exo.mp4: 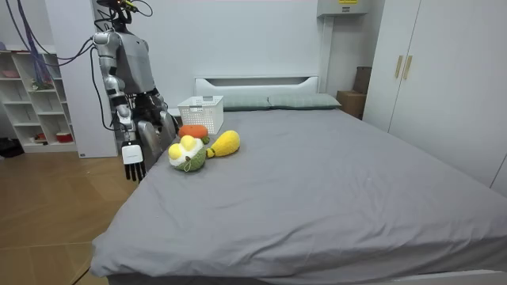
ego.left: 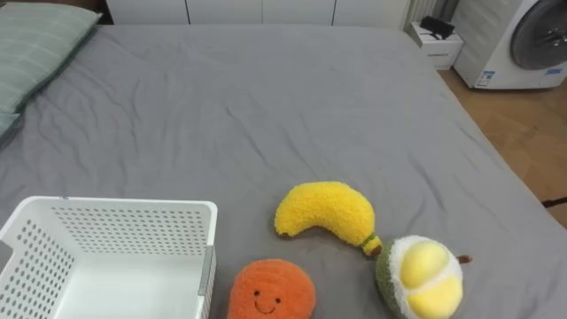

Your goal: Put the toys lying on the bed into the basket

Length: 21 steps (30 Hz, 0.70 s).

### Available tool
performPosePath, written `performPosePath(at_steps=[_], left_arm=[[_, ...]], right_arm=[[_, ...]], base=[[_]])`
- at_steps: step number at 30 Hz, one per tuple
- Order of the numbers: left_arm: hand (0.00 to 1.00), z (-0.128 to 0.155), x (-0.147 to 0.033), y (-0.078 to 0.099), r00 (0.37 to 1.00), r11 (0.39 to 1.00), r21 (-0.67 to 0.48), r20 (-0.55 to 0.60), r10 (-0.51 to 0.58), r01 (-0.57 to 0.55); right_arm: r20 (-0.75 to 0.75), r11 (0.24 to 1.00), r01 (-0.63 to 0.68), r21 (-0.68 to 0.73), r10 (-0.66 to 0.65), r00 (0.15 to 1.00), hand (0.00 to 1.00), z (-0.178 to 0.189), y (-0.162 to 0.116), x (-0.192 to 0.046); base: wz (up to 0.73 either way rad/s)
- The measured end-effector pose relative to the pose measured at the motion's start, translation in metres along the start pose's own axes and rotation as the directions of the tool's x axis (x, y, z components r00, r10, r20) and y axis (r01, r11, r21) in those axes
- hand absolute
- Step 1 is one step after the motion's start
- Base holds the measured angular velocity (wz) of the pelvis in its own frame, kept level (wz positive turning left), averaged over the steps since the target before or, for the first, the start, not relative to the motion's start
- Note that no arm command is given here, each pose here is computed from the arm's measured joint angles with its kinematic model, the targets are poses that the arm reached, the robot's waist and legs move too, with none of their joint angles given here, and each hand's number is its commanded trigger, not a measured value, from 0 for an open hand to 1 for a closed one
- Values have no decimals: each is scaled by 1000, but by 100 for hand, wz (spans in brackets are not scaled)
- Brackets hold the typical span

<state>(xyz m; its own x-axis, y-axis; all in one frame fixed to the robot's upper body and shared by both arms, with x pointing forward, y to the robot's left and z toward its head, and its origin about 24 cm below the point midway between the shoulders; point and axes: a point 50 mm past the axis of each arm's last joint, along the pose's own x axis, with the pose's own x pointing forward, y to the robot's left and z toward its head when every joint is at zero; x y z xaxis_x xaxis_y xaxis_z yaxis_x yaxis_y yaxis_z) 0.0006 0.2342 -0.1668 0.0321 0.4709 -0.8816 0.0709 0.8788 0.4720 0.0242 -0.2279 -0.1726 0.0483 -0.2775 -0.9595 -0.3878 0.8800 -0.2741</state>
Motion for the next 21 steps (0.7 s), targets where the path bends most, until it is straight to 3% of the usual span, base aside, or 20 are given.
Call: performPosePath(at_steps=[11,21], left_arm=[[0,1,0,2,999,1000,-8,11,30,-30],[0,-1,1,6,999,998,-51,-3,41,-41]], right_arm=[[14,1000,4,5,-4,1000,0,2,0,0],[-18,985,31,167,-29,999,0,-6,-2,0]], base=[[0],[0]])
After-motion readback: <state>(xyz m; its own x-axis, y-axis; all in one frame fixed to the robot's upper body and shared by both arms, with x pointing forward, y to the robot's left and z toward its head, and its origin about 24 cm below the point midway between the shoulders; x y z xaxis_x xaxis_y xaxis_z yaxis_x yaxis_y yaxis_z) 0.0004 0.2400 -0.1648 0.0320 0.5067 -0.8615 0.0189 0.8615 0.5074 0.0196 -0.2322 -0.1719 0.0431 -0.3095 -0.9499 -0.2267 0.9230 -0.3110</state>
